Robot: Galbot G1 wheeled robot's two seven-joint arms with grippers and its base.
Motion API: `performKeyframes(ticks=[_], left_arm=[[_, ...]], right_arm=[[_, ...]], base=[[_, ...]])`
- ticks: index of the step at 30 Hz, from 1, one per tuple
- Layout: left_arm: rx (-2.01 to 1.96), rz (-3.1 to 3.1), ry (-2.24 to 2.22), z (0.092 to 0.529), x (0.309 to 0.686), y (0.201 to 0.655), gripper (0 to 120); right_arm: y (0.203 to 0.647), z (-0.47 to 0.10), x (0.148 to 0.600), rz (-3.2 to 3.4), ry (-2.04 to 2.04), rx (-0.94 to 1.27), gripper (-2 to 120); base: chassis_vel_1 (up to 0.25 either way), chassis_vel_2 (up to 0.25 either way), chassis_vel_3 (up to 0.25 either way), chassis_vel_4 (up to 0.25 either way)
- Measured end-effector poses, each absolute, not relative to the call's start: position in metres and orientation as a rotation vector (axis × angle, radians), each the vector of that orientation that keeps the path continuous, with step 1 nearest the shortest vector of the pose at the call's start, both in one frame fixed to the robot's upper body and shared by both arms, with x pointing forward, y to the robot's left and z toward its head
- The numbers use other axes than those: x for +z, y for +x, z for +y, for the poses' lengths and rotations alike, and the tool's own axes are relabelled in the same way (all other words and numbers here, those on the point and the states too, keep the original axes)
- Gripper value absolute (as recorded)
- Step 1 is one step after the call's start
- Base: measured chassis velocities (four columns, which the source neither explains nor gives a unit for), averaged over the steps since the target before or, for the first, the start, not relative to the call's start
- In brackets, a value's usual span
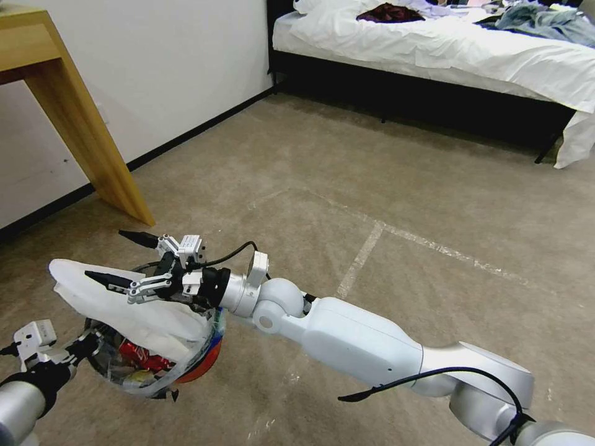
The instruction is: Pick up the trash bin and place the garbage on the floor into it.
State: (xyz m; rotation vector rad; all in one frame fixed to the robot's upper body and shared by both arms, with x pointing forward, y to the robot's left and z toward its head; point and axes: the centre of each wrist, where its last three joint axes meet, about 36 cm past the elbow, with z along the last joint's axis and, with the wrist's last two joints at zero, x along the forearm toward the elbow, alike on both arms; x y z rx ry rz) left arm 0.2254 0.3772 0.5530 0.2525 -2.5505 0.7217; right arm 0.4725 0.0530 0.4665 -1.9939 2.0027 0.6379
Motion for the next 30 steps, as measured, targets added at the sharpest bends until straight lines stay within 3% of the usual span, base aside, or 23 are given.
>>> performKeyframes(ticks=[30], left_arm=[[0.722, -2.548, 0.264, 0.382, 0.550, 0.228, 1]], right_arm=[[0.477, 0.036, 0.509, 1.952, -1.929, 0.653, 95]], base=[[0.000, 0.000, 0.000, 0.000]])
